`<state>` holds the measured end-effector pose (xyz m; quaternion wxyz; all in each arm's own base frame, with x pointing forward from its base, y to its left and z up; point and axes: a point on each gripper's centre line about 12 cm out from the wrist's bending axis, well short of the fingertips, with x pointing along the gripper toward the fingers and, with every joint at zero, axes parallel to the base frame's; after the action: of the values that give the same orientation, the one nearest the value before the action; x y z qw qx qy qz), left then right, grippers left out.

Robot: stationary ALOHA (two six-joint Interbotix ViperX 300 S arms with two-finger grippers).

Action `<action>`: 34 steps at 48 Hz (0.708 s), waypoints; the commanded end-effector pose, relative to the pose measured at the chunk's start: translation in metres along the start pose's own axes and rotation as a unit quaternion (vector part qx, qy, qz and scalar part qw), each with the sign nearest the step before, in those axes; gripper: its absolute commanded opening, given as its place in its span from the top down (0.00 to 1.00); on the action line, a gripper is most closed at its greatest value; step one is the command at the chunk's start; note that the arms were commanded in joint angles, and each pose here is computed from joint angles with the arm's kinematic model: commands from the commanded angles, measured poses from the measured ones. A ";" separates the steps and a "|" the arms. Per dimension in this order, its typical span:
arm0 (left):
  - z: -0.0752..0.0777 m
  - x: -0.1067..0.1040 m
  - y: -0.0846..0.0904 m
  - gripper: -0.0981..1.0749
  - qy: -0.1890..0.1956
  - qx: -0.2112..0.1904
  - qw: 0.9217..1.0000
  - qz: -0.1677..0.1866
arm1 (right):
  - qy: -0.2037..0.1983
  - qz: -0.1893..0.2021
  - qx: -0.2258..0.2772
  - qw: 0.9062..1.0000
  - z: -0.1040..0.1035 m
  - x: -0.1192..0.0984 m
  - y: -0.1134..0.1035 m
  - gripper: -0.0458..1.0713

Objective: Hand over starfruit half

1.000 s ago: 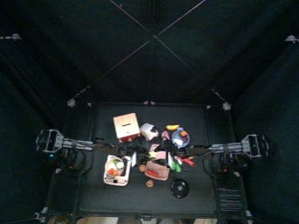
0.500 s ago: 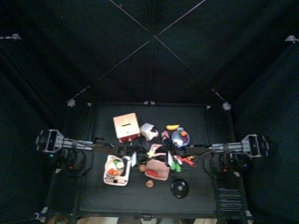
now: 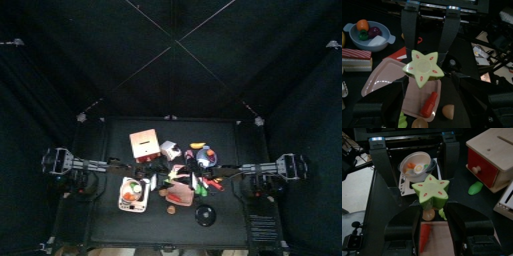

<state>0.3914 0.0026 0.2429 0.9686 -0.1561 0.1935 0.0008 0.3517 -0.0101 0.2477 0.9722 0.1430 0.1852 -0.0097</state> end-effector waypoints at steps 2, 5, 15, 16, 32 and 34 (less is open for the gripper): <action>0.008 -0.003 -0.001 0.05 -0.012 0.004 1.000 -0.004 | -0.007 0.002 -0.002 1.000 0.004 -0.003 0.001 0.42; 0.007 -0.004 -0.001 0.05 -0.011 0.006 1.000 -0.003 | -0.001 -0.002 -0.003 1.000 0.001 -0.004 0.000 0.42; -0.001 -0.009 0.001 0.05 -0.004 0.009 1.000 -0.002 | 0.017 -0.014 -0.004 1.000 -0.008 -0.005 -0.001 0.42; -0.002 -0.009 0.001 0.05 -0.002 0.009 1.000 -0.001 | 0.017 -0.014 -0.005 1.000 -0.008 -0.005 -0.001 0.42; -0.021 -0.012 0.006 0.05 0.020 0.006 1.000 0.004 | 0.040 -0.024 -0.008 0.999 -0.018 -0.007 0.001 0.42; -0.026 -0.012 0.006 0.05 0.026 0.007 1.000 0.005 | 0.043 -0.026 -0.007 0.999 -0.019 -0.008 0.002 0.42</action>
<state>0.3719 0.0023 0.2190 0.9626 -0.1493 0.2261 0.0038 0.3392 -0.0059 0.2233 0.9607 0.1311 0.2428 -0.0304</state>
